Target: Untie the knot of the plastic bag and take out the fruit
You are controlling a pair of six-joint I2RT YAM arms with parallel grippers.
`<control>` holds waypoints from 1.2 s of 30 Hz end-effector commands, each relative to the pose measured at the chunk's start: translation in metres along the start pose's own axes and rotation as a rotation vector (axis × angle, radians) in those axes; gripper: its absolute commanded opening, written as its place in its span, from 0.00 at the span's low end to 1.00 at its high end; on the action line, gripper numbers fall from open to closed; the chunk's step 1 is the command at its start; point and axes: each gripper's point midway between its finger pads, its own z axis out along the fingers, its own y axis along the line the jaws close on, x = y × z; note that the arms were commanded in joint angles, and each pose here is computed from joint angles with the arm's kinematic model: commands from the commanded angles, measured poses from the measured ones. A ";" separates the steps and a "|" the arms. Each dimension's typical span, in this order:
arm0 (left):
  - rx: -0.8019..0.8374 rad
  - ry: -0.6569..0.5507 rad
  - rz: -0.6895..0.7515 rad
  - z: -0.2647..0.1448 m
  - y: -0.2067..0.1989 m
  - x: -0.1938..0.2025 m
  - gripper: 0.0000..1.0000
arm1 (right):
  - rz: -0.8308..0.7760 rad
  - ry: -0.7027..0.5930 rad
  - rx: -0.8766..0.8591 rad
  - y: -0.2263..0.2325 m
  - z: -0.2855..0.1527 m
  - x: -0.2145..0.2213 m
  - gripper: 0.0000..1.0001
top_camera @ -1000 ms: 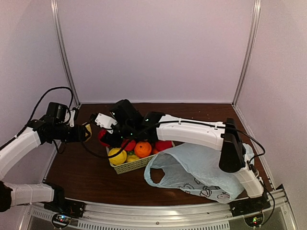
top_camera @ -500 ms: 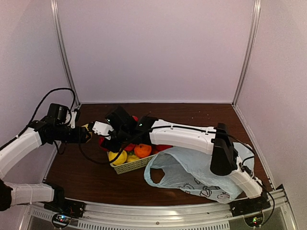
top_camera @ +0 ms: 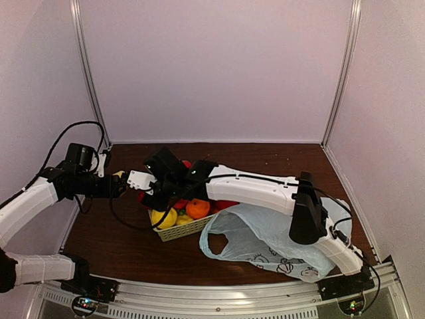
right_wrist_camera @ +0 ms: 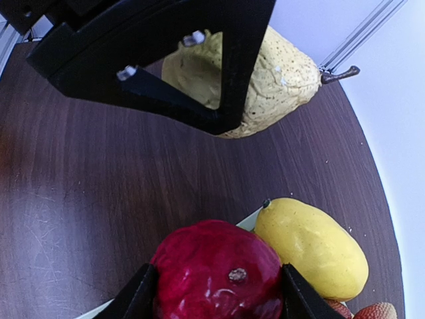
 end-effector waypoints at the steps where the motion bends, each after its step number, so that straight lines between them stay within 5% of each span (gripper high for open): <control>1: 0.001 -0.034 0.011 0.002 0.001 -0.007 0.55 | -0.034 0.134 -0.041 0.018 0.017 0.042 0.47; 14: -0.001 -0.025 0.011 0.004 0.002 -0.006 0.55 | -0.032 0.158 -0.079 0.029 0.027 0.055 0.53; 20: 0.028 -0.041 0.018 0.002 -0.003 -0.009 0.55 | -0.019 0.122 -0.055 0.020 0.018 0.040 0.69; 36: 0.038 -0.054 0.019 -0.001 -0.005 -0.010 0.55 | 0.097 -0.057 -0.040 0.001 -0.014 -0.017 0.92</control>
